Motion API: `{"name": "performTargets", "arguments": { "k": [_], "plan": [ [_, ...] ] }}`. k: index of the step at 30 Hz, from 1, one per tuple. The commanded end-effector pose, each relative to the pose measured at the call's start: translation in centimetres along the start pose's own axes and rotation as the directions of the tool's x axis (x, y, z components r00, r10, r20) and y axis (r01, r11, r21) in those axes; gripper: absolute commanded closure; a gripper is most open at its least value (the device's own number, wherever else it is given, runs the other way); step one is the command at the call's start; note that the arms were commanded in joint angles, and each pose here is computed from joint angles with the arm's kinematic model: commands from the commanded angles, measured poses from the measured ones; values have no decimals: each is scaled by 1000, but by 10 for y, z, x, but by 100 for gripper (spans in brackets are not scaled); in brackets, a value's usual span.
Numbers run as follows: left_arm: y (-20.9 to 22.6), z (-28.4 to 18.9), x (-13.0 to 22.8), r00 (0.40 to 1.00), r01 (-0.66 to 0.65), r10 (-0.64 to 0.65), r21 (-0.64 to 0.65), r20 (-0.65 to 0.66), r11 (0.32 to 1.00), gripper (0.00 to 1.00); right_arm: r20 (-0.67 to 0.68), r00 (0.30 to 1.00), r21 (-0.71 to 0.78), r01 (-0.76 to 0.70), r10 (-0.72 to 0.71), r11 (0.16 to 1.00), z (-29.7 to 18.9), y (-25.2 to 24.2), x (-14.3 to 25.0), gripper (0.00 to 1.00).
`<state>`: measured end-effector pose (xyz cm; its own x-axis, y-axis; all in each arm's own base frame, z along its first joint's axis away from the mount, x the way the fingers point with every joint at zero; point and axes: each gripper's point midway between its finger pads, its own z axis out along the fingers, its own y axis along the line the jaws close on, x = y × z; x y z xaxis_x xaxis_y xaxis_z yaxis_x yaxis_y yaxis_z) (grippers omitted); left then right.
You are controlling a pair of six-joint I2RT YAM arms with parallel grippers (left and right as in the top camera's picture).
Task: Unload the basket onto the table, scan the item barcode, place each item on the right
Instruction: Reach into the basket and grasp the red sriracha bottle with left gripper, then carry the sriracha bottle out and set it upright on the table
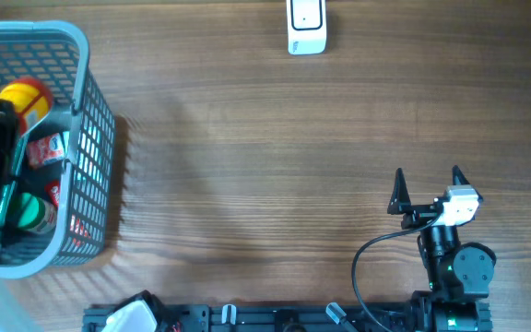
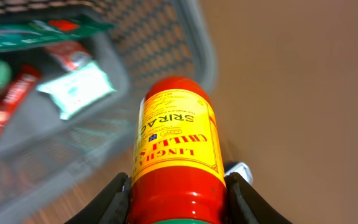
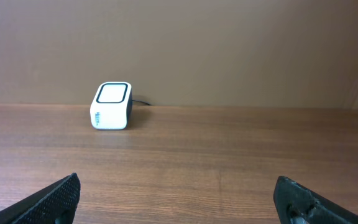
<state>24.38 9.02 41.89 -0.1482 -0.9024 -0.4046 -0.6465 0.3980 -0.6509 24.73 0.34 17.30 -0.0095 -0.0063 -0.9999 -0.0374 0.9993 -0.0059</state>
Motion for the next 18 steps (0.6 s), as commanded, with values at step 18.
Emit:
{"name": "performTargets", "arguments": {
  "k": [18],
  "plan": [
    [-73, 81, 211, 725, -586, 558, 63, -403, 808, 76, 3, 1000, 10, 17, -17, 1000, 0, -2, 0, 0]
  ]
}}
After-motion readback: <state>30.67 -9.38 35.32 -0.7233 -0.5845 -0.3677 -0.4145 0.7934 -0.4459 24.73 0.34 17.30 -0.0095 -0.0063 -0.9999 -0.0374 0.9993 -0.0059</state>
